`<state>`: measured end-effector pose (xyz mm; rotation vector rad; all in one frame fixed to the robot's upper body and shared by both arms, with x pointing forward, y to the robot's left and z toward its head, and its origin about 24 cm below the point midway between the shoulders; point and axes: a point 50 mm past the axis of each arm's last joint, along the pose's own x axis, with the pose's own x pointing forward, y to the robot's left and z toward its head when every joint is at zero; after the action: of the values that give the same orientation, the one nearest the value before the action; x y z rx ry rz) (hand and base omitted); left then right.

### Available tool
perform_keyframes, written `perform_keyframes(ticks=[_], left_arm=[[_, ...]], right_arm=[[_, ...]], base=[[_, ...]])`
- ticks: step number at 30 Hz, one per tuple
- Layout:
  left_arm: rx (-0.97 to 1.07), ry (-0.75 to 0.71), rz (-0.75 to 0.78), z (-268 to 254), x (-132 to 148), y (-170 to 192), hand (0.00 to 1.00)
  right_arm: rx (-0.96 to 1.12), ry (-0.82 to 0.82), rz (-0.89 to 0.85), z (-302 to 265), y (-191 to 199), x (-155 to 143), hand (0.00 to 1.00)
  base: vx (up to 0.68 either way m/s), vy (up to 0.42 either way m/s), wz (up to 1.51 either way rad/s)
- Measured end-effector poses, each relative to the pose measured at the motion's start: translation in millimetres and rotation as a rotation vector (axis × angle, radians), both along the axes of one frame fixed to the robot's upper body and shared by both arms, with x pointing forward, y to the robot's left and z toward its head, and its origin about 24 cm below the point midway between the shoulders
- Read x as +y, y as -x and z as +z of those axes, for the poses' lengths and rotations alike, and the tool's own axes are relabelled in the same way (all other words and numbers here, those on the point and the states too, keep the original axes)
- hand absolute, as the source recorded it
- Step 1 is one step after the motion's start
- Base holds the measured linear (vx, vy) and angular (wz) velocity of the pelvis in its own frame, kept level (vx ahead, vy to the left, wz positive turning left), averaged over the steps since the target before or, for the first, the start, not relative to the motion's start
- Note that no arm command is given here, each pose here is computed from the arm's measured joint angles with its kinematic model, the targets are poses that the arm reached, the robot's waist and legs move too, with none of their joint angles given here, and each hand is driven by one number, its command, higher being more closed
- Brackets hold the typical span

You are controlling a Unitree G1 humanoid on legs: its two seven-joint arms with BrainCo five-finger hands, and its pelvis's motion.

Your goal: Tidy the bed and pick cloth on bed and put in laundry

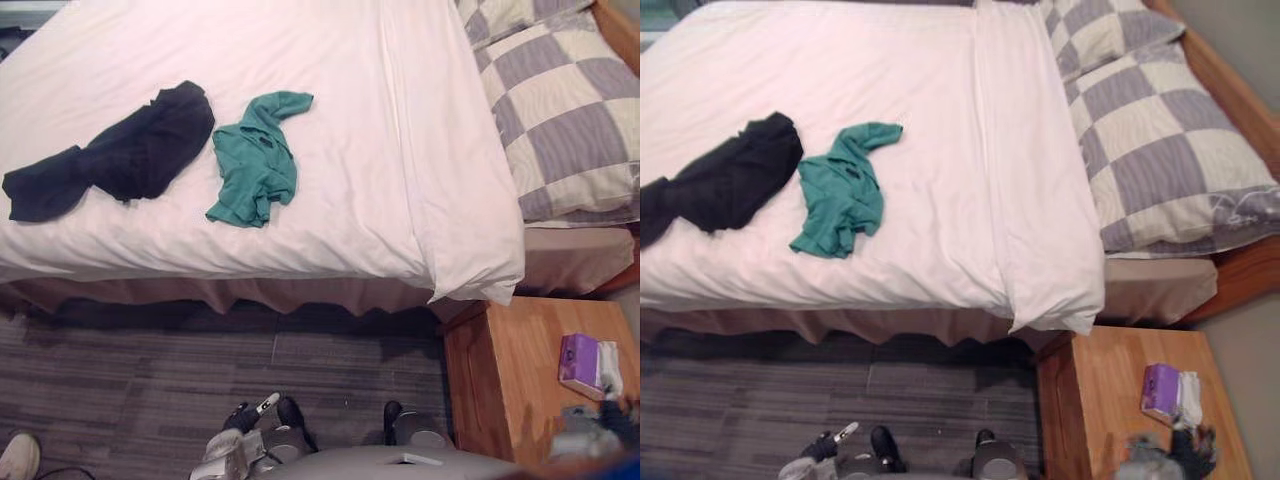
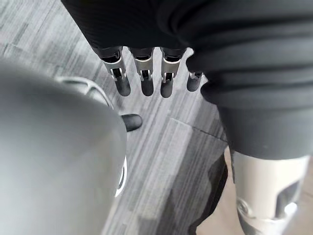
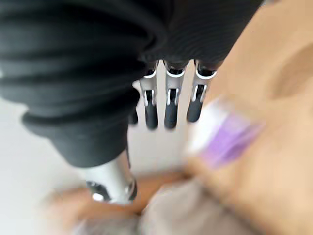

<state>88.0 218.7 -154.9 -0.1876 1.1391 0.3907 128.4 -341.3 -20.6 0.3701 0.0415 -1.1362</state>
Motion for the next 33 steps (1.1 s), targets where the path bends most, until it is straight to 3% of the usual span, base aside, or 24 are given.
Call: perform_keyframes(ticks=[4,7,13,17,20,25,29,33], left_arm=[[0.045,-0.030,-0.028,0,11,9,0.00],[0.097,-0.067,-0.084,-1,17,21,0.00],[0.127,-0.084,-0.132,-2,18,22,0.00],[-0.072,-0.123,-0.148,16,24,-34,0.00],[-0.260,-0.108,-0.115,35,20,-74,0.00],[-0.525,-0.063,-0.094,69,-1,-131,0.00],[-0.674,-0.078,-0.063,99,-10,-169,0.00],[-0.736,-0.130,0.016,120,1,-190,0.00]], right_arm=[[-0.194,0.217,0.340,65,-54,10,1.00],[-0.316,0.226,0.513,90,-87,26,1.00],[-0.555,0.209,0.649,152,-140,43,1.00],[-0.807,0.382,0.624,261,-166,42,1.00],[-0.976,0.434,0.566,318,-158,44,1.00],[-1.121,0.417,0.547,335,-140,52,1.00],[-1.119,0.352,0.580,329,-146,60,1.00],[-1.200,0.195,0.587,299,-155,62,1.00]], base=[[-0.02,0.007,0.02],[0.00,0.000,0.00],[-0.01,0.004,0.17],[-0.10,-0.001,0.23],[-0.14,0.033,0.12],[-0.13,0.011,0.22],[-0.09,-0.035,0.14],[-0.08,-0.102,0.07]])
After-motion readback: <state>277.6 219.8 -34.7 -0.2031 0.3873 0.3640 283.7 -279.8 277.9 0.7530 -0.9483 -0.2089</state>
